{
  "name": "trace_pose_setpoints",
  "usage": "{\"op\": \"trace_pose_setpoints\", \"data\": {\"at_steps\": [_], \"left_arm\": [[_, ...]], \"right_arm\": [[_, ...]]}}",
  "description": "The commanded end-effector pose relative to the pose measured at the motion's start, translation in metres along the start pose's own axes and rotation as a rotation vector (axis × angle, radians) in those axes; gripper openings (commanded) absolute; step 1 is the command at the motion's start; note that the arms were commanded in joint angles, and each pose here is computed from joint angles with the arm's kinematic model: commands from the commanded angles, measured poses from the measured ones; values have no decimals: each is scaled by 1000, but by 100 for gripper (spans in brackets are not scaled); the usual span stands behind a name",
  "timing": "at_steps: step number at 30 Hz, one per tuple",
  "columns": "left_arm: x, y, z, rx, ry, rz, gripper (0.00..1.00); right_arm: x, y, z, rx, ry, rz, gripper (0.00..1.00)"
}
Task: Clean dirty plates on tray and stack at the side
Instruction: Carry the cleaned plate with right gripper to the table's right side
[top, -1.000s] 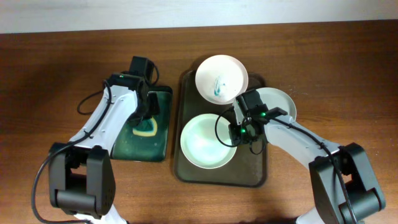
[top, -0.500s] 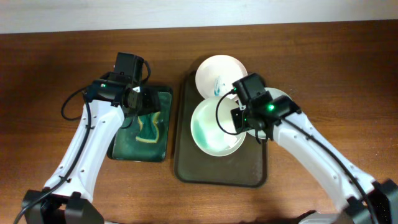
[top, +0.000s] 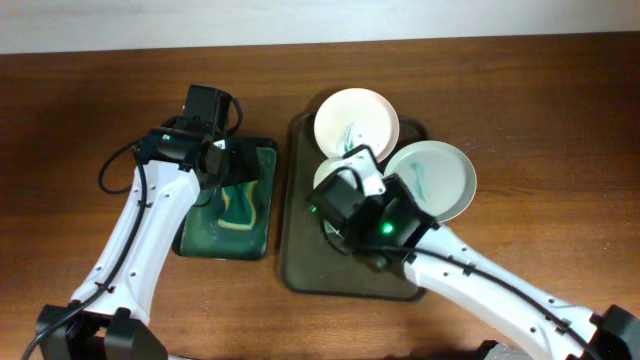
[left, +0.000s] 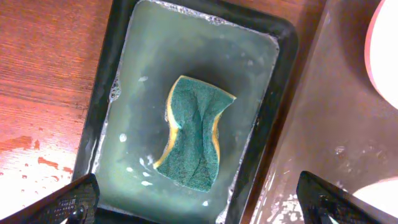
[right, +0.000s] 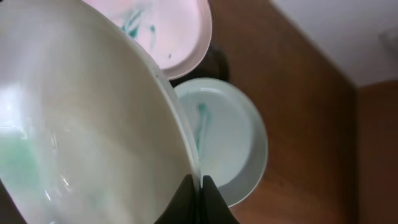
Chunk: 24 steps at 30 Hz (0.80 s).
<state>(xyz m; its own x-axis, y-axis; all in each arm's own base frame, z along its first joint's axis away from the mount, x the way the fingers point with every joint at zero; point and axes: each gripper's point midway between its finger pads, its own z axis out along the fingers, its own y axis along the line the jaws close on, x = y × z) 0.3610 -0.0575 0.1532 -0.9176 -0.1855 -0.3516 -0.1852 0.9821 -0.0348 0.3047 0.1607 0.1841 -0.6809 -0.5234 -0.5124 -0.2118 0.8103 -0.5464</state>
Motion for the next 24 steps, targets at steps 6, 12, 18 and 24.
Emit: {"op": "trace_pose_setpoints", "data": {"at_steps": [6, 12, 18, 24], "left_arm": [[-3, -2, -6, 10, -16, 5, 99], [-3, -2, -6, 10, -16, 5, 99], [-3, -2, -6, 10, -16, 5, 100], [-3, -2, -6, 10, -16, 5, 99]], "right_arm": [[-17, -13, -20, 120, -94, 5, 4], [-16, -13, -20, 120, -94, 5, 4], [-17, -13, -20, 120, -94, 5, 4], [-17, -13, -20, 120, -94, 5, 4]]}}
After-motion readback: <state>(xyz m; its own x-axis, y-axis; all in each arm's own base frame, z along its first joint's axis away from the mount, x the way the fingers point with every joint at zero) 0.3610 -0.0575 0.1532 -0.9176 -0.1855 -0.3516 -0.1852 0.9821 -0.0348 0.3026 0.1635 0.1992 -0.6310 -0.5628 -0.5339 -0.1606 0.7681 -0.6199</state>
